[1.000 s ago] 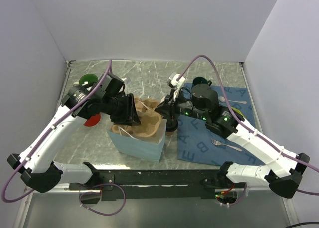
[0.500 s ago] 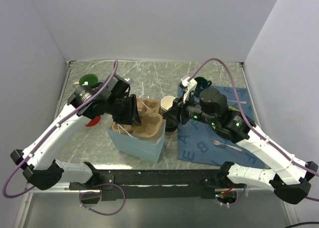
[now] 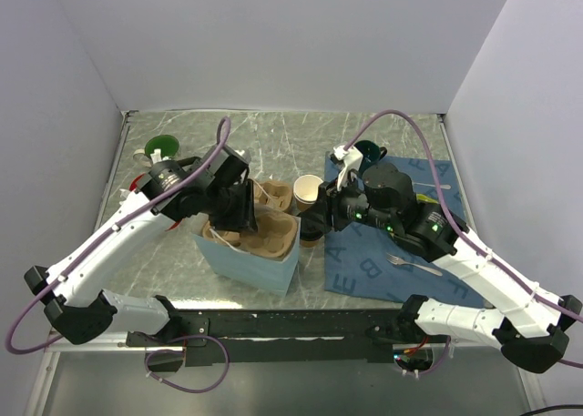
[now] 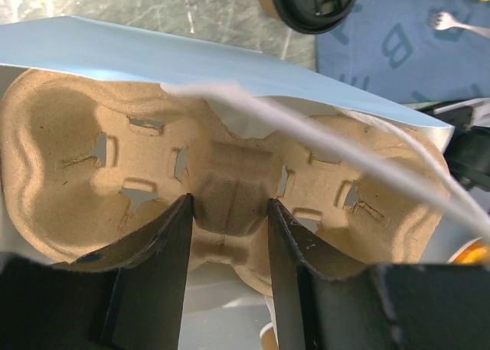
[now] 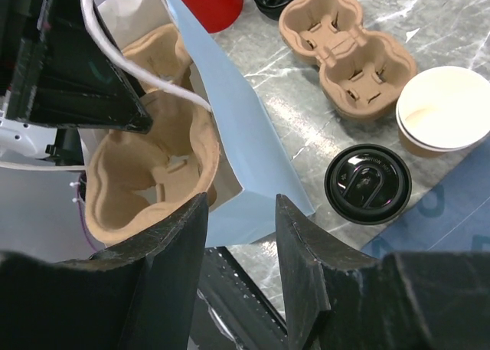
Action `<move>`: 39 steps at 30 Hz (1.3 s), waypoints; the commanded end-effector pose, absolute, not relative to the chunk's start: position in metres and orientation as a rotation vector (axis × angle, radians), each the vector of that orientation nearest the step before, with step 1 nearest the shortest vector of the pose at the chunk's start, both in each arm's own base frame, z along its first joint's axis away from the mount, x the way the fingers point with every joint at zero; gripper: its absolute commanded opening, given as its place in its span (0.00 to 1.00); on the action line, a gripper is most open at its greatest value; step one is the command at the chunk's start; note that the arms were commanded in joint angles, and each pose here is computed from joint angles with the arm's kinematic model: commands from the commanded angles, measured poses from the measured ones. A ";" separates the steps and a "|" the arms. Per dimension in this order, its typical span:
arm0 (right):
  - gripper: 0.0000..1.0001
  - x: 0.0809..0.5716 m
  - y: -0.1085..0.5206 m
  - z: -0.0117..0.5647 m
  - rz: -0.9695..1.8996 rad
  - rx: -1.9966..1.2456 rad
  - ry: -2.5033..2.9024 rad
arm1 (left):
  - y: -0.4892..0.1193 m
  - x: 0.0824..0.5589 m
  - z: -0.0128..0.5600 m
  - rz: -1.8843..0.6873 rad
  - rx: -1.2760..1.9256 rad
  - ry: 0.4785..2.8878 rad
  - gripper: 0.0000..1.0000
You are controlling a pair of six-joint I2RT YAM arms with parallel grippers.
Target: Pack the takeout coffee
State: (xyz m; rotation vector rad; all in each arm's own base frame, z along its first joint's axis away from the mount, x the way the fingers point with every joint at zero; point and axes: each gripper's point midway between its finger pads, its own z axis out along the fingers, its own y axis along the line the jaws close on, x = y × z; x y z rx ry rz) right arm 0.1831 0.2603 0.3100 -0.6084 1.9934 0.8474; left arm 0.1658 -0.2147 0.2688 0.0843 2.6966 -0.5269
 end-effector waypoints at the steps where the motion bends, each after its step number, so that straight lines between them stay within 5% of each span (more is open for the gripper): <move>1: 0.48 0.184 0.254 0.320 0.854 -0.552 1.962 | -0.212 0.169 0.261 -0.460 0.109 2.680 0.28; 33: 0.49 0.179 0.245 0.313 0.836 -0.570 1.952 | -0.214 0.176 0.221 -0.110 0.085 2.697 0.28; 36: 0.50 0.179 0.245 0.313 0.837 -0.573 1.947 | -0.218 0.174 0.224 -0.128 0.084 2.701 0.33; 39: 0.52 0.178 0.245 0.315 0.835 -0.583 1.941 | -0.224 0.171 0.236 -0.208 0.067 2.696 0.50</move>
